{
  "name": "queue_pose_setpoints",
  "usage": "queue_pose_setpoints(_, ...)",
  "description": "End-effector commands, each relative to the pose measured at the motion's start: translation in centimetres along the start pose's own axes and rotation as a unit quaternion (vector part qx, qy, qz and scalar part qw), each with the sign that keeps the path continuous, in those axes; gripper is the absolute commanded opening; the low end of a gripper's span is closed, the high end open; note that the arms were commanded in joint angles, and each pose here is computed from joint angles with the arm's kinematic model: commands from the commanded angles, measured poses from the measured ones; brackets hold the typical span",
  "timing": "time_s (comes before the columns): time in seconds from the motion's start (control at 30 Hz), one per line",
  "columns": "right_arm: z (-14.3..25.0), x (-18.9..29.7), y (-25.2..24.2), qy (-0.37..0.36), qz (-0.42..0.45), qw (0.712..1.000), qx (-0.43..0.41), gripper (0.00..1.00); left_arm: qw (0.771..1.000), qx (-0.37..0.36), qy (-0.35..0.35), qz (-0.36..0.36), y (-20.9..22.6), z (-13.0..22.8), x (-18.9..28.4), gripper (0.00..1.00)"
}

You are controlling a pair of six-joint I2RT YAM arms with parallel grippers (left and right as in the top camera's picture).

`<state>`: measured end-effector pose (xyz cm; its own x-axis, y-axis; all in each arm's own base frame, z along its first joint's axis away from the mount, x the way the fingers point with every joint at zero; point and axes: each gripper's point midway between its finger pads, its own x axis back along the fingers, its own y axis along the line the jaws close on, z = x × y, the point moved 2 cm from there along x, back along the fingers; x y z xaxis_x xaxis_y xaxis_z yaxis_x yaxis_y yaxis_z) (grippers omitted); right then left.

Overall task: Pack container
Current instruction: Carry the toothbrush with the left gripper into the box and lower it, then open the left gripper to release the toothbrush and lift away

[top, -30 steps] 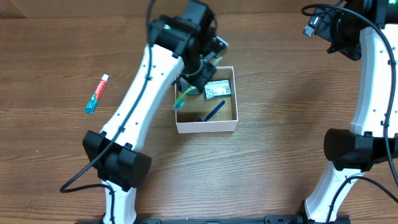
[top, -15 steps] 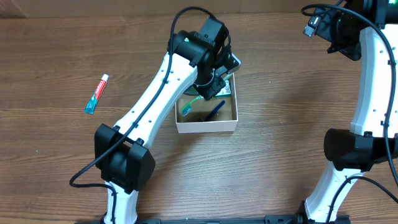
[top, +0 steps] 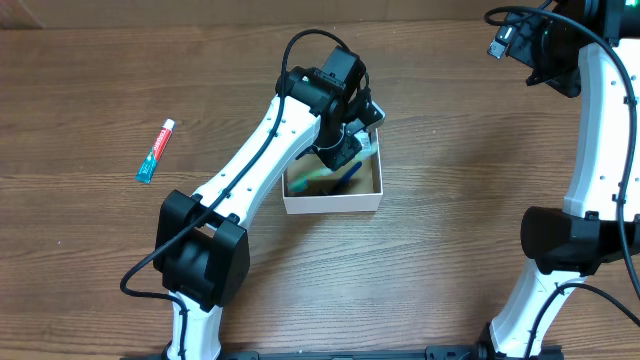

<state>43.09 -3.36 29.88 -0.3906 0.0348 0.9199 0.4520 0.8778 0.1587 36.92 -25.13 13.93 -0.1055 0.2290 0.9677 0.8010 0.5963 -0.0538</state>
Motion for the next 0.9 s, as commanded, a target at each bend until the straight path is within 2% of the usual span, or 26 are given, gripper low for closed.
queue_pose_setpoints(0.0, 0.1, 0.5, 0.2, -0.004, -0.005, 1.0, 0.005, 1.0, 1.0, -0.019, 0.001, 0.005, -0.2, 0.1, -0.2, 0.17)
queue_pose_setpoints(0.07, 0.1, 0.5, 0.2, -0.004, -0.005, 1.0, 0.005, 1.0, 1.0, -0.027, 0.003, 0.005, -0.2, 0.2, -0.2, 0.11)
queue_pose_setpoints(0.17, 0.1, 0.5, 0.2, -0.004, -0.005, 1.0, 0.005, 1.0, 1.0, -0.029, 0.008, 0.003, -0.1, 0.4, -0.2, 0.11)
queue_pose_setpoints(0.3, 0.1, 0.5, 0.2, -0.004, -0.005, 1.0, 0.005, 1.0, 0.999, -0.027, 0.028, -0.019, 0.5, 1.1, 0.0, 0.2)
queue_pose_setpoints(0.47, 0.1, 0.5, 0.2, -0.004, -0.005, 1.0, 0.005, 1.0, 0.997, 0.041, 0.034, -0.057, 2.1, 1.4, 2.8, 0.31)
queue_pose_setpoints(0.53, 0.1, 0.5, 0.2, -0.004, -0.005, 1.0, 0.005, 1.0, 0.994, 0.078, 0.02, -0.076, 3.3, 1.3, 4.9, 0.43)
queue_pose_setpoints(0.57, 0.1, 0.5, 0.2, -0.004, -0.005, 1.0, 0.005, 1.0, 0.984, 0.139, 0.005, -0.109, 5.2, 1.6, 7.4, 0.57)
queue_pose_setpoints(0.6, 0.1, 0.5, 0.2, -0.004, -0.005, 1.0, 0.005, 1.0, 0.98, 0.162, -0.002, -0.115, 5.9, 1.9, 8.5, 0.64)
queue_pose_setpoints(0.63, 0.1, 0.5, 0.2, -0.004, -0.005, 1.0, 0.005, 1.0, 0.976, 0.183, -0.006, -0.118, 6.7, 2.3, 9.5, 0.67)
queue_pose_setpoints(0.67, 0.1, 0.5, 0.2, -0.004, -0.005, 1.0, 0.005, 1.0, 0.966, 0.227, -0.013, -0.124, 8.4, 3.6, 11.2, 0.76)
queue_pose_setpoints(0.77, 0.1, 0.5, 0.2, -0.004, -0.005, 1.0, 0.005, 1.0, 0.95, 0.283, 0.0, -0.132, 11.3, 6.7, 12.5, 0.98)
queue_pose_setpoints(0.87, 0.1, 0.5, 0.2, -0.004, -0.005, 1.0, 0.005, 1.0, 0.934, 0.333, 0.028, -0.129, 13.9, 10.3, 12.3, 1.0)
